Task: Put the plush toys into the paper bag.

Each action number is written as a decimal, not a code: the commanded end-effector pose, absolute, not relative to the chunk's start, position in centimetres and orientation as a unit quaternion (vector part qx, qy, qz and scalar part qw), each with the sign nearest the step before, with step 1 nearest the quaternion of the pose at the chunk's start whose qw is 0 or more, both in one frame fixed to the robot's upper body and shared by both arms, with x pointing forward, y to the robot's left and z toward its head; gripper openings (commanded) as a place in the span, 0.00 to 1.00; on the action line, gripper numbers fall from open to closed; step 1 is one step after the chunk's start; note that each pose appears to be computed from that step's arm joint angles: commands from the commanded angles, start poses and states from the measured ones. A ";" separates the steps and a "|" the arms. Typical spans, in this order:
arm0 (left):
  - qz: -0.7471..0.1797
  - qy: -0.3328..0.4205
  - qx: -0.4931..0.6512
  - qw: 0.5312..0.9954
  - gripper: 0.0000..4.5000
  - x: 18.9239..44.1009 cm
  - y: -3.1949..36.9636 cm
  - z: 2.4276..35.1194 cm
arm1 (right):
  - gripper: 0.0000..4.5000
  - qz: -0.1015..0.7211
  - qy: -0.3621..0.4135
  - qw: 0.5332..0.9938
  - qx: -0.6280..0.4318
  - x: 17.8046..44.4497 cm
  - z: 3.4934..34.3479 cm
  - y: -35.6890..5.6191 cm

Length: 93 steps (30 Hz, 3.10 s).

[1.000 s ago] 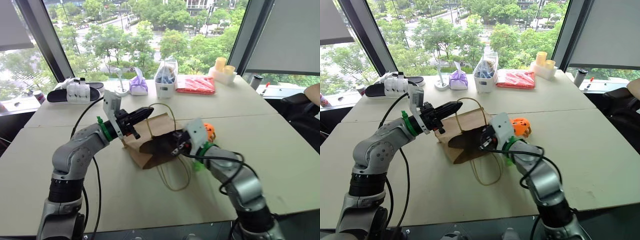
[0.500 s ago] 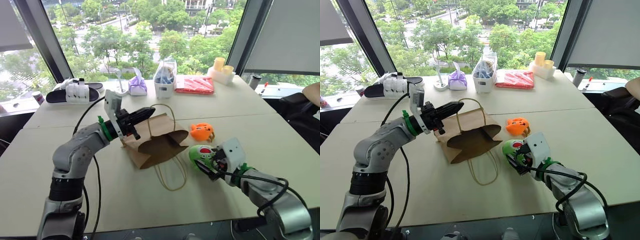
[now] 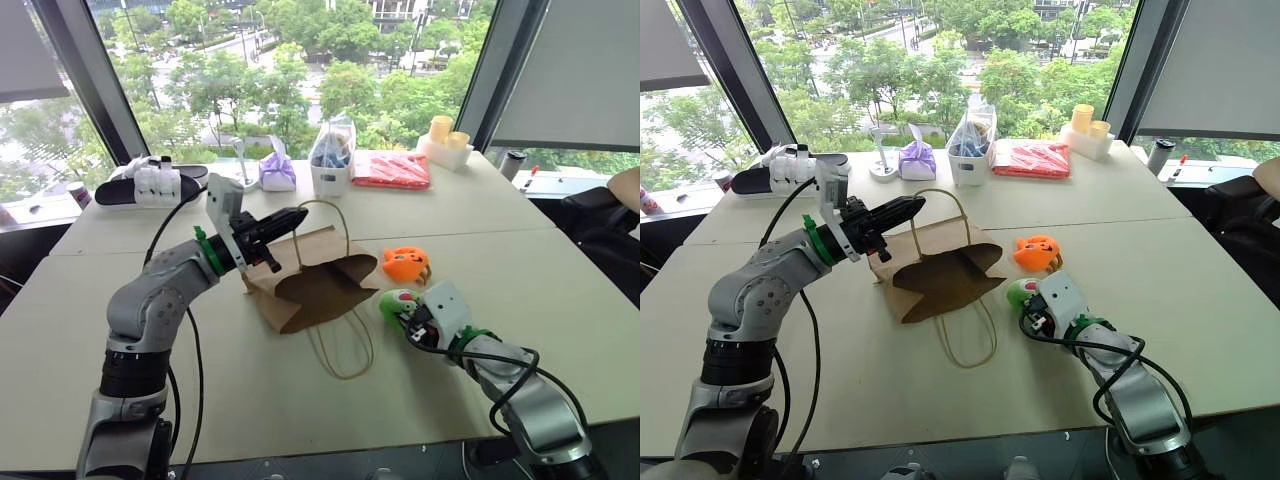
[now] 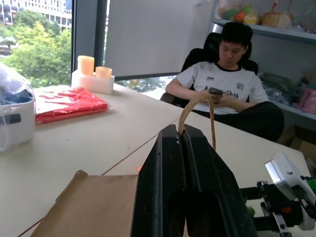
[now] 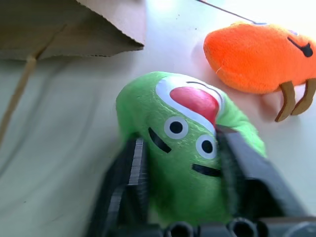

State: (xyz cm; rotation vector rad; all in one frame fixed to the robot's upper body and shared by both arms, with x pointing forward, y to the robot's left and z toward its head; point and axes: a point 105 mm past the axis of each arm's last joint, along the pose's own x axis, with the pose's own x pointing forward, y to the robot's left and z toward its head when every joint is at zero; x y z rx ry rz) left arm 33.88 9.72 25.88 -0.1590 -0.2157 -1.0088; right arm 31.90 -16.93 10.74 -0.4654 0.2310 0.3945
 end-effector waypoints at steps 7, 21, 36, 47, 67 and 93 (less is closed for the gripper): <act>-0.479 -0.141 -0.065 0.864 0.00 33.7 9.7 27.7 | 0.01 0.220 0.060 0.951 -0.208 30.8 15.9 -16.5; -0.511 -0.143 -0.086 0.843 0.00 33.0 7.6 28.4 | 0.01 0.418 0.026 0.898 -0.135 29.3 18.8 -6.0; -0.517 -0.131 -0.108 0.839 0.00 31.8 6.9 28.3 | 0.01 0.438 -0.014 0.892 -0.113 35.4 18.4 -0.2; -0.472 -0.138 -0.132 0.861 0.00 33.5 8.3 28.6 | 0.94 0.398 -0.055 0.901 -0.164 33.9 20.6 -2.9; -0.466 -0.135 -0.113 0.867 0.00 34.5 9.0 27.9 | 0.94 0.133 0.050 0.980 -0.143 39.6 15.2 -18.8; -0.456 -0.143 -0.126 0.870 0.00 34.8 8.8 28.0 | 0.23 0.136 -0.003 0.980 -0.149 34.5 18.9 -18.7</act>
